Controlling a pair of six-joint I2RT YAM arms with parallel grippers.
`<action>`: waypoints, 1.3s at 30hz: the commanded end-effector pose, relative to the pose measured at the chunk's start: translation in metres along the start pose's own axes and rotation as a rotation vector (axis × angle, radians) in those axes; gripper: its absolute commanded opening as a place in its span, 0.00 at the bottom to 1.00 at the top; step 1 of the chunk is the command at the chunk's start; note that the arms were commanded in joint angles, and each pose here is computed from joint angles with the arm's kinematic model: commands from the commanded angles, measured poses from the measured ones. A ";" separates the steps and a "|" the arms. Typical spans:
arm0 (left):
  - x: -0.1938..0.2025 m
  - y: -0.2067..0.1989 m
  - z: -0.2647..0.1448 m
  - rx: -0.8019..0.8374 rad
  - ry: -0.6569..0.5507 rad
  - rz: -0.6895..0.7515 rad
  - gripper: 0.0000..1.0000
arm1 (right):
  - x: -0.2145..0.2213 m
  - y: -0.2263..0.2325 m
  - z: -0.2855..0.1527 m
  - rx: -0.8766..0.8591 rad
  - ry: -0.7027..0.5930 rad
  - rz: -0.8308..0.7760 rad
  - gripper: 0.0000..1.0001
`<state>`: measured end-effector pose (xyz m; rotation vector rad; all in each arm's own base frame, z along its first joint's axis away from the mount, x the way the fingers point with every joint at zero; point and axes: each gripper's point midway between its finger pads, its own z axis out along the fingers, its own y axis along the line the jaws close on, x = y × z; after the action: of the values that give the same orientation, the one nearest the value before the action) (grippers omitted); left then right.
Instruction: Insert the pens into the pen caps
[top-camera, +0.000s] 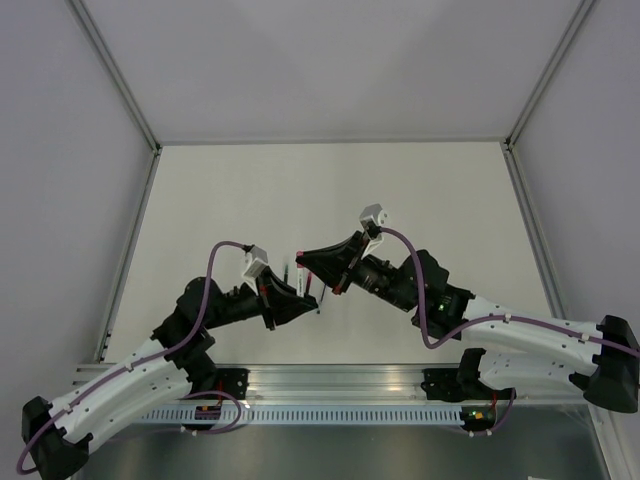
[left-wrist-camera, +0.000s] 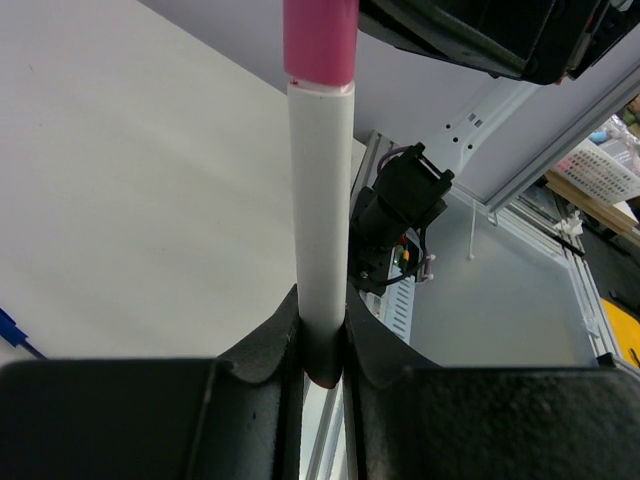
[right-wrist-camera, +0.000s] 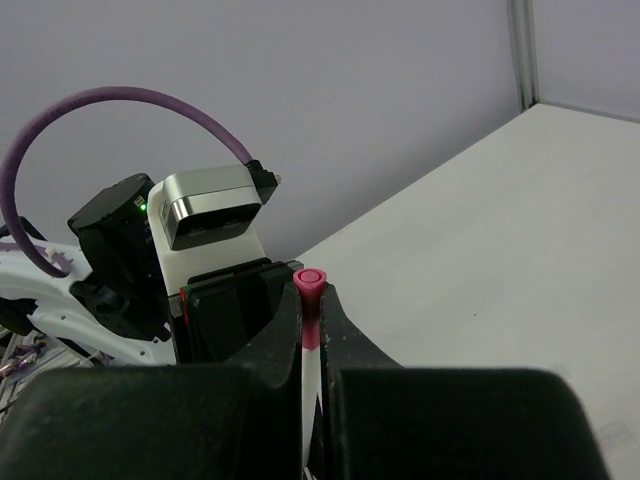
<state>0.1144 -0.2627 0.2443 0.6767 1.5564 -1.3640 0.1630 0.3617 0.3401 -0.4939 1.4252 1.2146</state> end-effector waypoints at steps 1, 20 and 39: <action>-0.032 -0.013 -0.004 0.034 -0.129 0.082 0.02 | 0.021 0.006 -0.007 -0.044 0.056 0.000 0.00; -0.026 -0.033 -0.003 0.163 -0.101 0.103 0.02 | 0.004 0.027 -0.007 -0.124 0.005 0.034 0.28; -0.018 -0.055 -0.006 0.307 -0.061 0.117 0.02 | -0.040 0.064 -0.011 -0.247 0.027 -0.061 0.69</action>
<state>0.0818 -0.2663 0.2765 0.8467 1.3104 -1.4969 0.1240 0.3701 0.3634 -0.6895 1.3709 1.3308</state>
